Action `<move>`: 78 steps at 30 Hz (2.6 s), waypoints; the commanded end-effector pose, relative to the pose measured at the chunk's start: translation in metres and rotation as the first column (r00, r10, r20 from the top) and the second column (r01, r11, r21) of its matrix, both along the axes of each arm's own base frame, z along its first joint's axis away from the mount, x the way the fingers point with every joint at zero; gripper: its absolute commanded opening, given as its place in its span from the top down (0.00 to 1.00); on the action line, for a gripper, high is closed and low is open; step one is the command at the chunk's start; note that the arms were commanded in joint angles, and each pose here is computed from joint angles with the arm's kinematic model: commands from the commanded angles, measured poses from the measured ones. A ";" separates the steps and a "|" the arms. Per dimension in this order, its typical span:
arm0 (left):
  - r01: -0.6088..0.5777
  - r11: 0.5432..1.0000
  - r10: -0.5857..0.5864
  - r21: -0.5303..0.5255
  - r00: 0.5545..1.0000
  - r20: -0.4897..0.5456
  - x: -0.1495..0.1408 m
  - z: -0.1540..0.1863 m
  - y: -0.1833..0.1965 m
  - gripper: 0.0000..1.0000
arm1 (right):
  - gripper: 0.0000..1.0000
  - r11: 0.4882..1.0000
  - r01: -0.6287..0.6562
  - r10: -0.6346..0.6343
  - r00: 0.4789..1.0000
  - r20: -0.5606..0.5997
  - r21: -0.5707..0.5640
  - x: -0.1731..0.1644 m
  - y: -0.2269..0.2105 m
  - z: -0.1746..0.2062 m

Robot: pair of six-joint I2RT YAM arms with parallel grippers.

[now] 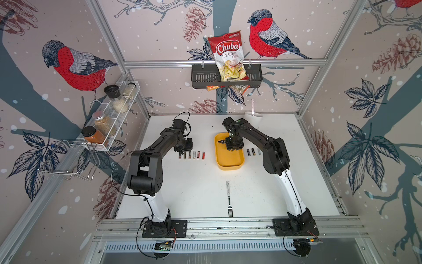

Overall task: Take the batteries out of the storage box
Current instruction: Pick up the battery from the storage box, then place the battery at the center of the board.

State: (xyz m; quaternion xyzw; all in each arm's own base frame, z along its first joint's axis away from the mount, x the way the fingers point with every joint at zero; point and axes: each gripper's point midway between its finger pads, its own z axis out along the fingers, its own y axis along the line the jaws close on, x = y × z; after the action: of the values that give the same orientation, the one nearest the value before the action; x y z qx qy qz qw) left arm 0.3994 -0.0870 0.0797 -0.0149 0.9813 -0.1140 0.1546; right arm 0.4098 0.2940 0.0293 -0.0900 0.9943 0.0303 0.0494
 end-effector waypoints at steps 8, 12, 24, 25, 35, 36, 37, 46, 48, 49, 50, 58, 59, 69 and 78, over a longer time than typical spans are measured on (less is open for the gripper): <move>0.011 1.000 -0.011 0.017 1.000 -0.007 -0.002 -0.002 0.002 0.68 | 0.55 1.000 0.012 -0.012 1.000 0.009 -0.013 0.012 -0.005 -0.001; 0.010 1.000 -0.010 0.025 1.000 -0.010 -0.003 -0.003 0.003 0.68 | 0.61 0.999 -0.005 0.005 1.000 -0.010 -0.034 0.006 -0.007 -0.004; 0.005 1.000 -0.006 0.027 1.000 0.006 -0.003 0.005 0.004 0.69 | 0.74 0.998 -0.049 0.047 0.998 -0.033 -0.043 -0.009 0.002 -0.007; 0.004 1.000 -0.004 0.026 1.000 0.007 -0.003 0.005 0.004 0.69 | 0.76 0.998 -0.048 0.047 0.998 -0.031 -0.043 -0.009 0.001 -0.007; -0.003 1.000 0.002 0.027 1.000 0.020 -0.004 0.015 0.005 0.68 | 0.83 0.998 -0.057 0.057 0.998 -0.020 -0.008 -0.008 0.007 0.001; -0.005 1.000 0.004 0.026 1.000 0.022 -0.004 0.015 0.005 0.69 | 0.83 0.998 -0.059 0.059 0.998 -0.015 0.002 -0.007 0.008 0.004; -0.004 1.000 0.004 0.026 1.000 0.022 -0.005 0.016 0.005 0.68 | 0.83 0.998 -0.059 0.059 0.998 -0.014 0.011 -0.007 0.009 0.006; -0.007 1.000 0.007 0.016 0.999 0.038 -0.001 0.023 0.003 0.69 | 0.83 0.997 -0.058 0.057 0.998 0.021 0.050 -0.004 0.010 0.032; -0.006 1.000 0.005 0.015 0.999 0.041 0.000 0.024 0.002 0.68 | 0.83 0.997 -0.054 0.053 0.998 0.030 0.055 -0.004 0.008 0.039; -0.006 1.000 0.005 0.015 0.999 0.041 0.000 0.024 0.002 0.68 | 0.83 0.997 -0.053 0.052 0.998 0.035 0.058 -0.004 0.007 0.043; -0.005 1.000 0.004 0.015 0.999 0.038 -0.001 0.024 0.002 0.69 | 0.83 0.997 -0.052 0.050 0.998 0.042 0.061 -0.004 0.006 0.048; -0.002 1.000 0.001 0.012 0.999 0.043 0.000 0.026 0.000 0.68 | 0.83 0.996 -0.039 0.033 0.996 0.078 0.082 -0.007 -0.007 0.081; -0.002 1.000 0.002 0.013 0.999 0.043 0.000 0.025 0.000 0.69 | 0.83 0.996 -0.038 0.031 0.996 0.083 0.080 -0.007 -0.010 0.086; 0.000 1.000 -0.001 0.012 0.999 0.053 0.004 0.030 0.000 0.68 | 0.82 0.998 0.010 -0.017 0.993 0.119 0.059 -0.020 -0.052 0.118; 0.004 1.000 -0.004 0.009 0.999 0.054 0.005 0.032 -0.003 0.68 | 0.82 0.998 0.054 -0.056 0.994 0.090 0.027 -0.055 -0.092 0.099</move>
State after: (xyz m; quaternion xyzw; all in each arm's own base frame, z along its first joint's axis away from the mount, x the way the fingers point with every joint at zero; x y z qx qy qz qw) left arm 0.4051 -0.0880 0.1103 -0.0119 0.9769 -0.1100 0.1829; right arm 0.3564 0.2078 0.1331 -0.0666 0.9931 0.0415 0.0869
